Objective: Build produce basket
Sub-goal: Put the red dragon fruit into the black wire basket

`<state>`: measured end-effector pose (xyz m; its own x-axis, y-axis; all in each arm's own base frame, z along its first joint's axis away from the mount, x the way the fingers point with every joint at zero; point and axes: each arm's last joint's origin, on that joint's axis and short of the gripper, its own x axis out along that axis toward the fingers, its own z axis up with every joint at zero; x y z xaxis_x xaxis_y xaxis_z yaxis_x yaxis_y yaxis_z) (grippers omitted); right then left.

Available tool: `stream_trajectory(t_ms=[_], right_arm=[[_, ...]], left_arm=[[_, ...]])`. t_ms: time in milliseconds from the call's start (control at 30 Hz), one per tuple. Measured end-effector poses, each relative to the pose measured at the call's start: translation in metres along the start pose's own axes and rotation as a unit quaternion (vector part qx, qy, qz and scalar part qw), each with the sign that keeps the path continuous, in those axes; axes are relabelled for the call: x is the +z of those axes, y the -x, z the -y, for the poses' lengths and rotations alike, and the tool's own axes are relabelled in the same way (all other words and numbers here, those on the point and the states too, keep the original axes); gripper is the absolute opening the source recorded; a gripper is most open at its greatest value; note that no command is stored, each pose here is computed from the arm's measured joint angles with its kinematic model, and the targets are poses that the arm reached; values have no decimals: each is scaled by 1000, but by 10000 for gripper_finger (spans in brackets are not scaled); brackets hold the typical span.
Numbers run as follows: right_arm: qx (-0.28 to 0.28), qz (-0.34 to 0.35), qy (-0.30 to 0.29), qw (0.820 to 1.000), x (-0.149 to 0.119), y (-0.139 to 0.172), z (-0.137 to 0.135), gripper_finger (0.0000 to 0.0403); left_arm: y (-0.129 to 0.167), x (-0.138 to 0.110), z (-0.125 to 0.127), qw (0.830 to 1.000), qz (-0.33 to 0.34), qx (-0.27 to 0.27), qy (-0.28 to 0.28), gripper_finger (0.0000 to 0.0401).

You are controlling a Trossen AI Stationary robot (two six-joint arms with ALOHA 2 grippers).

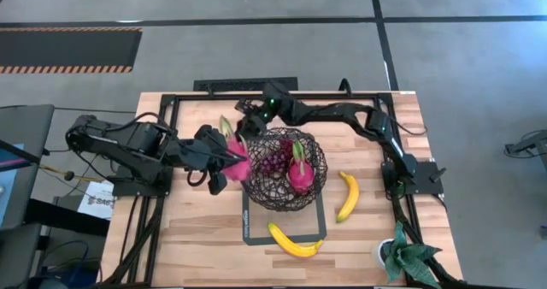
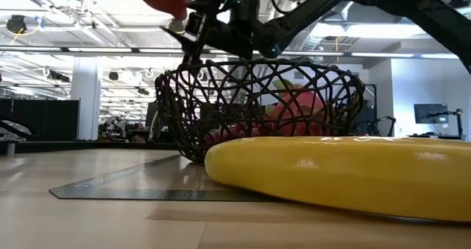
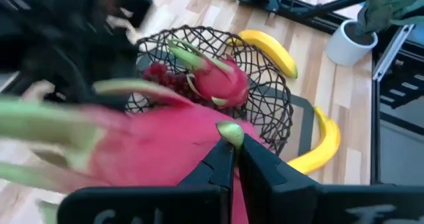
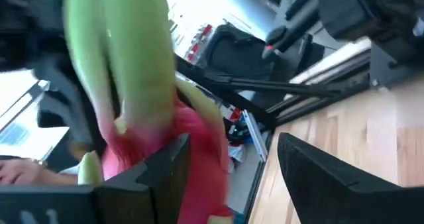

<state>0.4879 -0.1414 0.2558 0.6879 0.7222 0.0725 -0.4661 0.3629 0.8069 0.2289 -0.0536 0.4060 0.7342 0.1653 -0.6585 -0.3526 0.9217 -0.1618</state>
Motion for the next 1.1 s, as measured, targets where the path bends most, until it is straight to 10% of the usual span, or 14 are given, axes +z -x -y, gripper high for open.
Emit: stream_trajectory(t_ms=[667,1100], right_arm=[[-18,27,31,999,38,75,-3,249],[4,-28,7,1000,30,63,-2,249]], left_arm=[[0,-2,-1,1000,-15,3,15,0],[0,-4,-2,1000,-21,8,18,0]])
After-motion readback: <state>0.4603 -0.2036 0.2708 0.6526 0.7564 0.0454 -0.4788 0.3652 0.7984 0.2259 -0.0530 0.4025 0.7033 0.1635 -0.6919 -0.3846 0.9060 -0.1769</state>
